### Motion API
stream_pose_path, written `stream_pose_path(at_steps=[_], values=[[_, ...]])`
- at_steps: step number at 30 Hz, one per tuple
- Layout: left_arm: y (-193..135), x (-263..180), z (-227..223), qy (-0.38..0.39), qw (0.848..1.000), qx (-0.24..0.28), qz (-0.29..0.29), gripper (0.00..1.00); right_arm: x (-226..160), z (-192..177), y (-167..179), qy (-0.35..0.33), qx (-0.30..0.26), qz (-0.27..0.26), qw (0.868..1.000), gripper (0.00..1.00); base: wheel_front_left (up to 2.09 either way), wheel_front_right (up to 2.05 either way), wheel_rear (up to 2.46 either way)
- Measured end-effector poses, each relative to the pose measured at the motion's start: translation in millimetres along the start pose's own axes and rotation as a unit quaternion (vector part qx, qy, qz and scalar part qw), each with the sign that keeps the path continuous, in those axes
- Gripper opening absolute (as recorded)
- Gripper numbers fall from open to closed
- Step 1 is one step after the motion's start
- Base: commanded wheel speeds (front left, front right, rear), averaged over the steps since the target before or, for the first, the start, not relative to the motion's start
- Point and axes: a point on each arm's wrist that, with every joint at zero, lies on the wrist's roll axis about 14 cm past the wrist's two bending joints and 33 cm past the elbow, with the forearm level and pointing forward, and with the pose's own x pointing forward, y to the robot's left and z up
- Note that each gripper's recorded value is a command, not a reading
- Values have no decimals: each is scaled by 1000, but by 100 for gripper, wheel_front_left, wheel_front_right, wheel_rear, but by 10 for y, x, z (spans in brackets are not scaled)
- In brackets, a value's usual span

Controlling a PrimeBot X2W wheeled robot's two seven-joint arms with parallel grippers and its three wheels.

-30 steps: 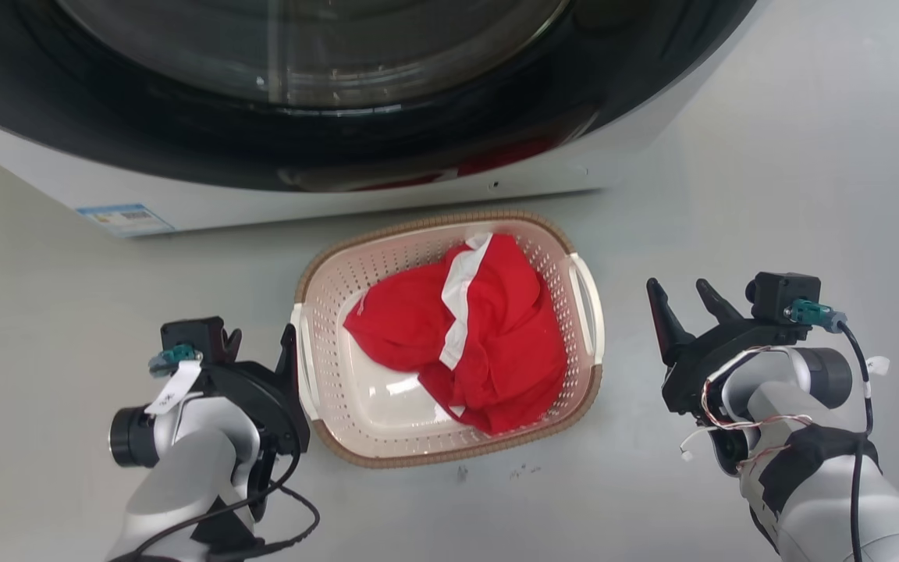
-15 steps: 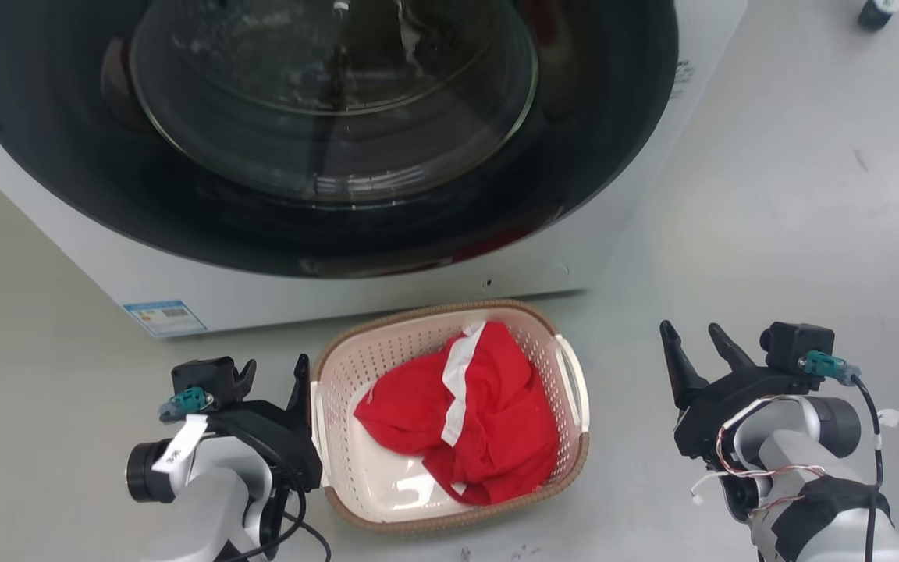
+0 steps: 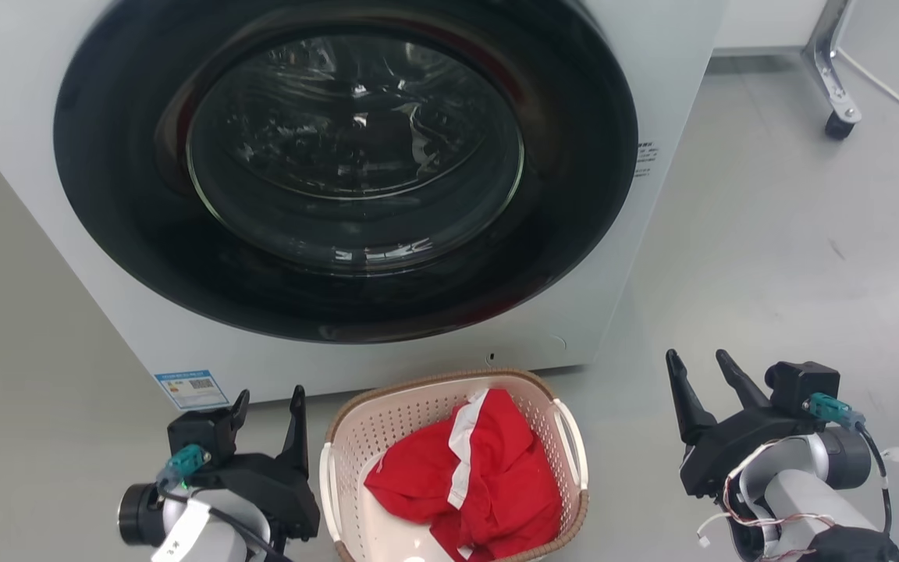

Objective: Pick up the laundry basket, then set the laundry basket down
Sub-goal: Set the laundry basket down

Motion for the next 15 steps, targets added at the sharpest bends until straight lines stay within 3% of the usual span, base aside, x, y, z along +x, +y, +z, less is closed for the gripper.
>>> stream_pose_path(at_steps=[15], values=[[-31,-494,295,-82,996,21,-5,100,-448,156,69,-61,-24,-11,998,100,0,0,0]])
